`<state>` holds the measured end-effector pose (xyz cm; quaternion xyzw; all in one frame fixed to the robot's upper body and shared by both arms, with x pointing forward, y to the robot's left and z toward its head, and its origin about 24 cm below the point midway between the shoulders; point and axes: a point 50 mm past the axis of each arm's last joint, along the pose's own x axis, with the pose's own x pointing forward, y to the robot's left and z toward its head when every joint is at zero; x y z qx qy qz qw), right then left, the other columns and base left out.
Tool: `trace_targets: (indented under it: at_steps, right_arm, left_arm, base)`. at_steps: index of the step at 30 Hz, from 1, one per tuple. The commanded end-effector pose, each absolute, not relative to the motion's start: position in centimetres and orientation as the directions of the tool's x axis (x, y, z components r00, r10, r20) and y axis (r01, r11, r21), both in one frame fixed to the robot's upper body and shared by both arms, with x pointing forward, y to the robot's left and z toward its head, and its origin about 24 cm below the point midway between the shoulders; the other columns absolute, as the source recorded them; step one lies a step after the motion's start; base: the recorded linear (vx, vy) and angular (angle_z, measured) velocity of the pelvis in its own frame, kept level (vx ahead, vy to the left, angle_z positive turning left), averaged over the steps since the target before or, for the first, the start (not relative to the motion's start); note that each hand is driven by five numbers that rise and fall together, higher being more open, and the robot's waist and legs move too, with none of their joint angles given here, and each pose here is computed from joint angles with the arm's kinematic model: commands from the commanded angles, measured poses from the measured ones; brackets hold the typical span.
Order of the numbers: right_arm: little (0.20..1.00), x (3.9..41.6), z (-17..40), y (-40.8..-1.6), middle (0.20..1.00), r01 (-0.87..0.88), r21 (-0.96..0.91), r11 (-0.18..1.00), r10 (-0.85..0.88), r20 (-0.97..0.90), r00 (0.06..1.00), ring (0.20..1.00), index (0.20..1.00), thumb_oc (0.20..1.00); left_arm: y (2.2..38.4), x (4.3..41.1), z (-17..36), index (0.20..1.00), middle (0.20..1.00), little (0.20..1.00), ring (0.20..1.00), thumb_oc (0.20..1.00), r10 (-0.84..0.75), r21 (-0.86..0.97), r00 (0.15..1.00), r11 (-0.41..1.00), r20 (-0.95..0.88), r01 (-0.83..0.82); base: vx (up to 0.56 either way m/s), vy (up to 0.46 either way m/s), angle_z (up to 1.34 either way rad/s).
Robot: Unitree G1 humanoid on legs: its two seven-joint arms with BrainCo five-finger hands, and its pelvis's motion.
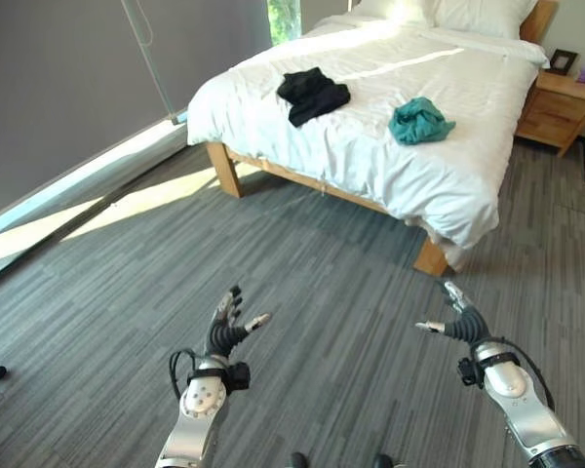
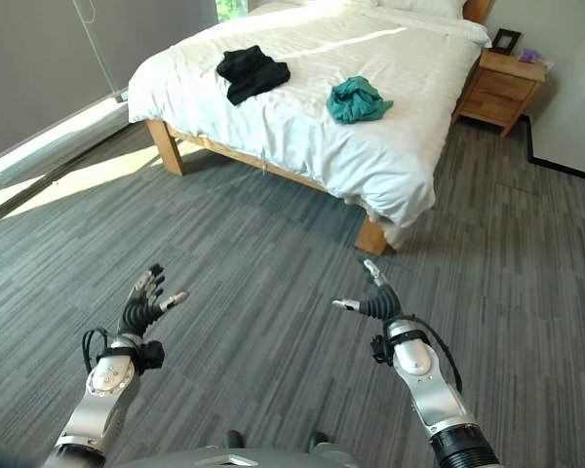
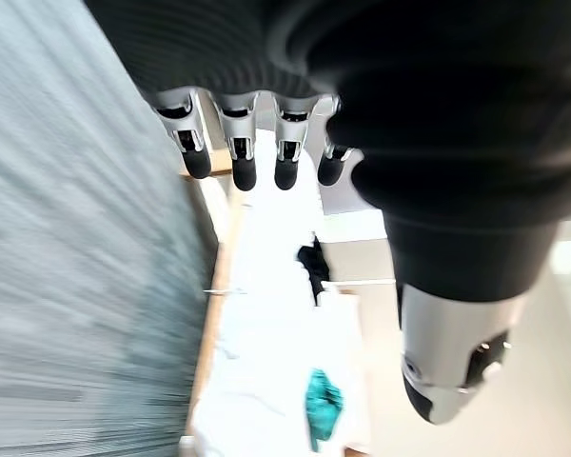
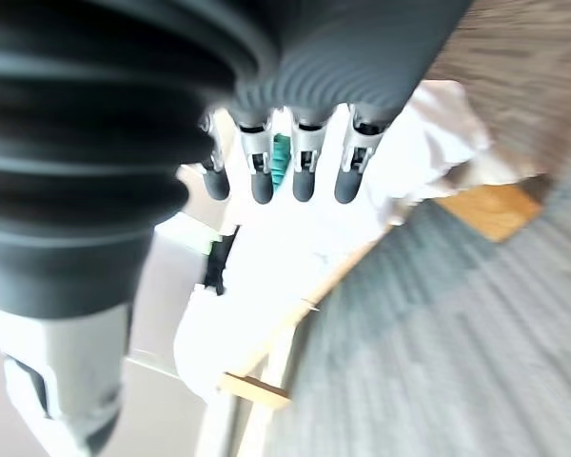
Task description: Pick up bed clothes into laundry basket.
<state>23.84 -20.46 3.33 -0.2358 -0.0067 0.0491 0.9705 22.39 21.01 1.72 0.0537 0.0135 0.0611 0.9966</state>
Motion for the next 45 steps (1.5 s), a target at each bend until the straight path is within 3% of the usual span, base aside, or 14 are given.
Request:
trace_targets:
  at_steps: [1, 5, 17, 24, 32, 45]
  right_arm:
    - [1.0, 24.5, 6.7, -19.3, 1.0, -0.046, -0.384, 0.922, 0.129, 0.194, 0.973, 1.0, 1.0, 1.0]
    - [1.0, 25.0, 7.5, -18.0, 1.0, -0.095, -0.39, 0.916, 0.191, 0.213, 0.958, 1.0, 1.0, 1.0]
    - [1.0, 24.7, 8.2, -19.4, 1.0, -0.124, -0.433, 0.893, 0.23, 0.201, 0.952, 1.0, 1.0, 1.0]
    - [1.0, 25.5, 7.4, -20.7, 1.0, -0.083, -0.432, 0.898, 0.169, 0.164, 0.972, 1.0, 1.0, 1.0]
    - [1.0, 25.3, 6.6, -18.4, 1.0, -0.207, -0.469, 0.858, 0.29, 0.111, 0.951, 1.0, 1.0, 1.0]
    - [1.0, 24.3, 7.2, -18.7, 1.0, -0.164, -0.442, 0.882, 0.257, 0.158, 0.954, 1.0, 1.0, 1.0]
  left_arm:
    - [22.0, 22.9, 5.3, 1.0, 1.0, 1.0, 1.0, 1.0, 0.107, 0.105, 0.979, 0.986, 0.173, -0.127]
    - [22.0, 22.8, 5.0, 1.0, 1.0, 1.0, 1.0, 1.0, 0.12, 0.069, 0.98, 0.989, 0.157, -0.132]
    - [20.2, 21.9, 3.2, 1.0, 1.0, 1.0, 1.0, 1.0, 0.037, -0.045, 0.997, 0.998, 0.073, -0.034]
    - [19.7, 22.0, 3.0, 1.0, 1.0, 1.0, 1.0, 1.0, 0.001, -0.002, 0.999, 1.0, 0.05, 0.0]
    - [21.0, 21.9, 3.4, 1.0, 1.0, 1.0, 1.0, 1.0, -0.069, 0.136, 0.997, 0.989, 0.028, 0.065]
    - [20.3, 23.7, 4.7, 1.0, 1.0, 1.0, 1.0, 1.0, -0.126, 0.165, 0.988, 0.98, 0.085, 0.11]
  base:
    - [-0.03, 0.006, -0.04]
    - [-0.08, 0.007, -0.24]
    - [0.15, -0.075, -0.27]
    - [0.48, 0.246, -0.29]
    - [0.53, 0.298, -0.64]
    - [0.48, 0.113, 0.37]
